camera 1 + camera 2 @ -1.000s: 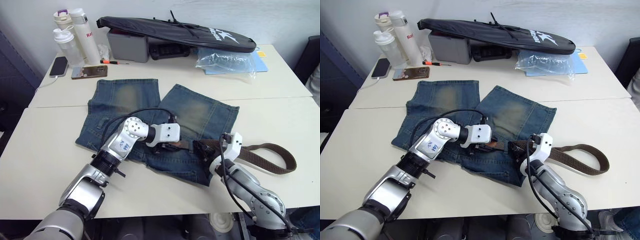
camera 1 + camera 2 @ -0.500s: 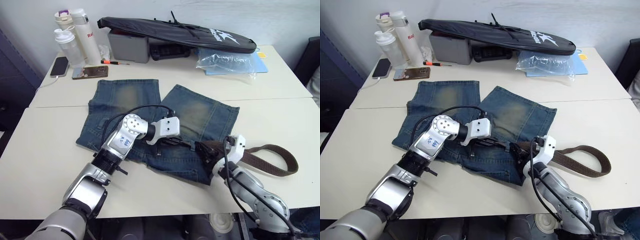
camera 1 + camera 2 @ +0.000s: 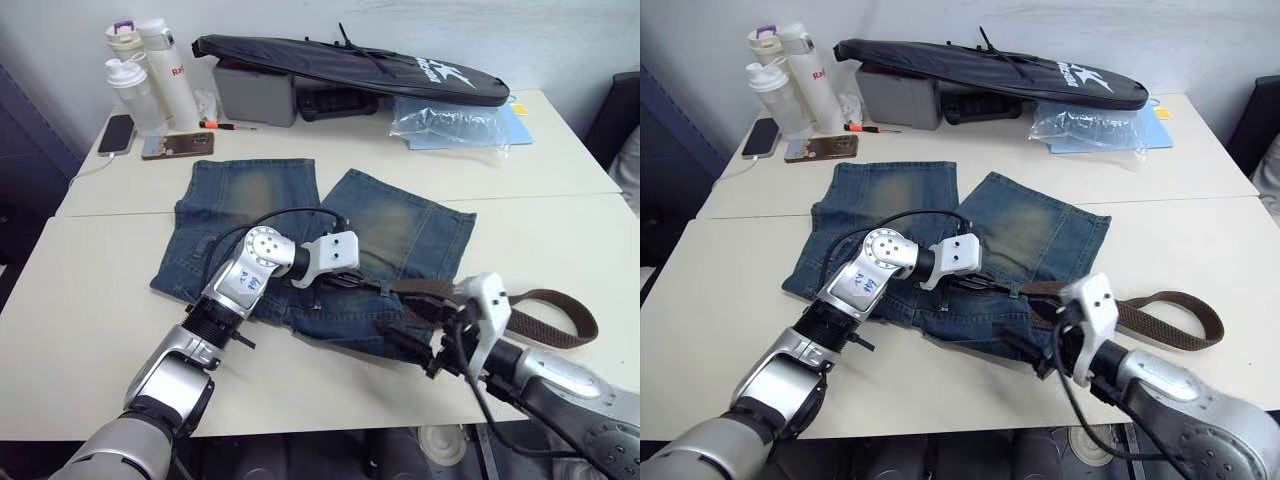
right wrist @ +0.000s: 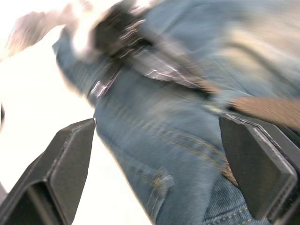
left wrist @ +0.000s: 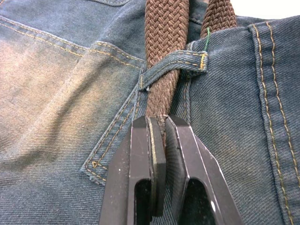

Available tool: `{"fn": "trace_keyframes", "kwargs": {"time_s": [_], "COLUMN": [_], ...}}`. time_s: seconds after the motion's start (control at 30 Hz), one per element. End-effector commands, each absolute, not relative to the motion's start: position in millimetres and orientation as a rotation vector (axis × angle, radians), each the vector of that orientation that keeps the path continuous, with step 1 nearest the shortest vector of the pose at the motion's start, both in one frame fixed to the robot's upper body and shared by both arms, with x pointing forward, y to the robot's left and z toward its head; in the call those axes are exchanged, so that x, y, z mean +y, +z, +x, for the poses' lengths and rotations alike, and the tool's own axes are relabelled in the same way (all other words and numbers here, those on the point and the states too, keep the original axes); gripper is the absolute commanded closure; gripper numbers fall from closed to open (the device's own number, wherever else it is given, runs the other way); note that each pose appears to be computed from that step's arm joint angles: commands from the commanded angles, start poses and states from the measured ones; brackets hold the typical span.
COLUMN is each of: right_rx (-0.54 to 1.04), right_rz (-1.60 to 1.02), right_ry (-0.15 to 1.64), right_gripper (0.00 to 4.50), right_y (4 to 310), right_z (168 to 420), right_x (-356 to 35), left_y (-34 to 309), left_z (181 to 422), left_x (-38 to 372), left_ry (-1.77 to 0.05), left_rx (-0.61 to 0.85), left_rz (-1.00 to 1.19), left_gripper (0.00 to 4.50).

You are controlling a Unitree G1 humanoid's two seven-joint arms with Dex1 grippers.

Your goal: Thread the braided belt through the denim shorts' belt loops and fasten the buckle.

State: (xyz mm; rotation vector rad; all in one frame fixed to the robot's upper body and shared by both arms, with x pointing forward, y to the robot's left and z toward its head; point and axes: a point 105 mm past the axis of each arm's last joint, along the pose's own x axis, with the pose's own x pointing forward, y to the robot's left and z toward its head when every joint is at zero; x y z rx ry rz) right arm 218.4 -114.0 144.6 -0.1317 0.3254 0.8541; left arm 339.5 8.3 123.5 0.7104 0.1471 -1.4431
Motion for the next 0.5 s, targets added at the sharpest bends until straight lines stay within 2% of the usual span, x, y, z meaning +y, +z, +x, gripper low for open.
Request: {"fn": "trace_keyframes", "kwargs": {"time_s": [0.03,0.1,0.23,0.3,0.37,0.4,0.43,0.5], "right_rx": [0.366,0.411,0.486,0.480,0.461,0.455,0.460,0.467], "right_rz": [-0.317,-0.395,-0.566,-0.630,-0.655,-0.676,-0.700,-0.714], "right_ry": [0.974,1.011,0.962,0.924,0.905,0.889,0.884,0.869], "right_gripper": [0.04,0.04,0.04,1.01,1.77,2.31,2.63,3.59], "right_y": [132,118,90,85,88,89,88,87], "right_z": [209,210,226,235,240,243,242,243], "right_x": [-101,-100,-115,-122,-125,-129,-133,-140], "left_y": [128,129,131,133,134,134,135,137], "left_z": [337,337,338,337,335,334,334,334], "left_x": [4,3,3,4,4,5,5,5], "left_ry": [-1.465,-1.469,-1.468,-1.479,-1.492,-1.492,-1.495,-1.498], "left_rx": [0.126,0.122,0.119,0.110,0.102,0.100,0.097,0.087], "left_rz": [0.719,0.719,0.722,0.721,0.718,0.719,0.720,0.728], "left_gripper": [4.50,4.50,4.50,4.50,4.50,4.50,4.50,4.50]}}
